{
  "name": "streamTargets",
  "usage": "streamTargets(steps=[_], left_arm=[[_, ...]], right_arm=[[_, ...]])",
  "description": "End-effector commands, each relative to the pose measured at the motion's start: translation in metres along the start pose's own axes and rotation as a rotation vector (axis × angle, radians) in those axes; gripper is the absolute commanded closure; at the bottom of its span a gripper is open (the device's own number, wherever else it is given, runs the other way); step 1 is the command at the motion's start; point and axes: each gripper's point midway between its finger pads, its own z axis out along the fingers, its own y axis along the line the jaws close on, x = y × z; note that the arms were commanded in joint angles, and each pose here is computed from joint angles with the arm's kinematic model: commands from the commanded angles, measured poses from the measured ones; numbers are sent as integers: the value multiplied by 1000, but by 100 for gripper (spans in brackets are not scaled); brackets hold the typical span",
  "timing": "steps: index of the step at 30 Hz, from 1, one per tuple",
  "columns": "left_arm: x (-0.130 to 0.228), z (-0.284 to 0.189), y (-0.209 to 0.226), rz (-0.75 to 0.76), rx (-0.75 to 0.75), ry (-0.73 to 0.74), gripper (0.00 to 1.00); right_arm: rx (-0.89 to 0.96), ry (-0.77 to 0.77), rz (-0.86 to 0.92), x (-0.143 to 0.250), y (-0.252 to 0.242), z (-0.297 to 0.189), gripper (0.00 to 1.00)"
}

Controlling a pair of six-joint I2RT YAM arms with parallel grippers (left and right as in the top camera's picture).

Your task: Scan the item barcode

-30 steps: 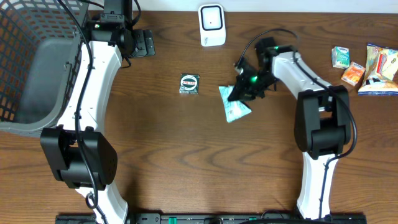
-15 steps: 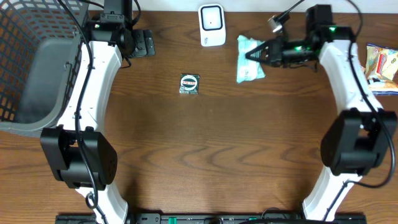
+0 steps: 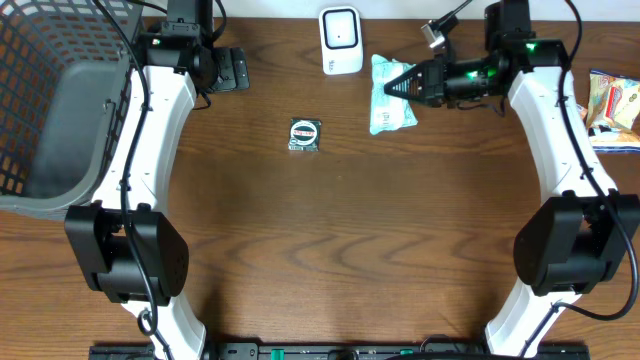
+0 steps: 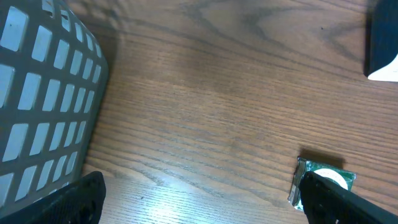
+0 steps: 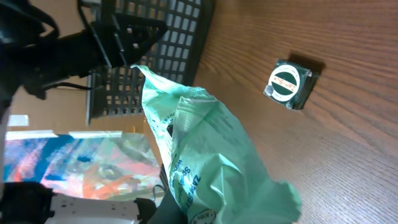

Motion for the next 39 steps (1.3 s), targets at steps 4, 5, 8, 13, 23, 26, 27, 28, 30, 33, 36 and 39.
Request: streamTargets(steps=[4, 5, 8, 13, 23, 26, 27, 28, 30, 33, 36, 39], left_arm=[[-7, -12, 1, -19, -2, -31, 2], [-7, -12, 1, -19, -2, -31, 2], [-7, -12, 1, -19, -2, -31, 2], [-7, -12, 1, -19, -2, -31, 2], [-7, -12, 1, -19, -2, -31, 2], [-7, -12, 1, -19, -2, -31, 2], [-7, -12, 1, -19, -2, -31, 2], [-7, -12, 1, -19, -2, -31, 2], [-7, -12, 1, -19, -2, -31, 2], [-7, -12, 1, -19, -2, -31, 2], [-7, -12, 1, -19, -2, -31, 2], [-7, -12, 1, -19, -2, -31, 2]], right_arm=[[37, -9, -46, -2, 16, 5, 99], [36, -12, -55, -4, 17, 6, 99], [35, -18, -69, -6, 17, 7, 99], [33, -20, -79, -7, 18, 8, 99], [31, -13, -75, -5, 20, 11, 99], [77, -12, -79, -5, 14, 14, 99], [111, -13, -81, -5, 10, 16, 99], [146, -14, -75, -5, 5, 18, 99], [293, -25, -35, -5, -15, 21, 99], [493, -54, -27, -8, -40, 19, 99], [780, -115, -15, -13, -73, 4, 99], [1062, -187, -18, -19, -98, -17, 99]])
